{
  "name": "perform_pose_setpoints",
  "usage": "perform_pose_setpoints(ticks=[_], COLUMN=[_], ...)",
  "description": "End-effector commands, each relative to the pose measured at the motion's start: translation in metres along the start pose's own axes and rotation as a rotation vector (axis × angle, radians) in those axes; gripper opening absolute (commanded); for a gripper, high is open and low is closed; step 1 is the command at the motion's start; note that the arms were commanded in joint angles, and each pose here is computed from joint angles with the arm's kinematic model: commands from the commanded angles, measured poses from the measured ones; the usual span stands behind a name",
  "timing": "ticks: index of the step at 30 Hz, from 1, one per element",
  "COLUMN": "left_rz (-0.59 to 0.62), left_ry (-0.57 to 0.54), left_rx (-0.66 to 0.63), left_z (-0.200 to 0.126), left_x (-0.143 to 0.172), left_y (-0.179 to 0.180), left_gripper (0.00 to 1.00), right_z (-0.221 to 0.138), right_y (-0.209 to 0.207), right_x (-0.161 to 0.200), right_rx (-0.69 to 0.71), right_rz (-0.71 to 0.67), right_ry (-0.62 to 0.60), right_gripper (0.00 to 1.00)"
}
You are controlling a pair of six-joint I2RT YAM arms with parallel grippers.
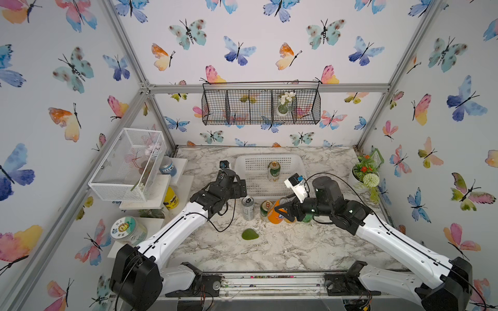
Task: Take out the drinks from the basket
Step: Place the drink at the center of the board.
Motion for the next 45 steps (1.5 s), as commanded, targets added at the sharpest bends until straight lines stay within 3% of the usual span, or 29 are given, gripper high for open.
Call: perform_pose_setpoints(ticks=[1,7,18,31,36,45], left_rz=[-0.009,-0.01,-0.008,-0.012,-0.011,-0.01], left_ry=[0.003,0.01,0.013,0.017,0.018,0.019], left_rx=[0.027,0.031,0.029,0.031,0.03,0.035], left_z=[-0.002,0.0,0.001,0.002,0.002,0.002], left_x=[-0.004,-0.003,-0.003,-0.003,-0.002,-0.002], left_y=[-0.003,-0.003,-0.003,-0.002,-0.002,-0.003], left_gripper=[0.99,0.99,0.99,0.99,0.99,0.99], right_z=[-0.013,0.012,0.039,0.055,0.057,0.054], right_y=[-0.001,-0.018,-0.042,-0.042,-0.043,-0.045], right_x=[-0.005,0.036,0.068,0.085,0.089,0.088], right_rx=[0.053,0.169,0.334,0.293,0.292,0.301], right_rz=[-0.038,-0.019,-0.022,0.028,0.034,0.048], right_ry=[-0.082,0.02,0.081,0.128,0.14,0.123], right_gripper=[0.57,0.55,0.56,0.58,0.63,0.83])
Point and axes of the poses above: each gripper's point midway between its finger pads, its own z axis out along the fingers, its own y axis along the line the jaws close on, x = y × z, the point moved 3 cm from there along -z, back along the fingers, and after that the axes turned 5 degrees about z, right-handed, at the moved point
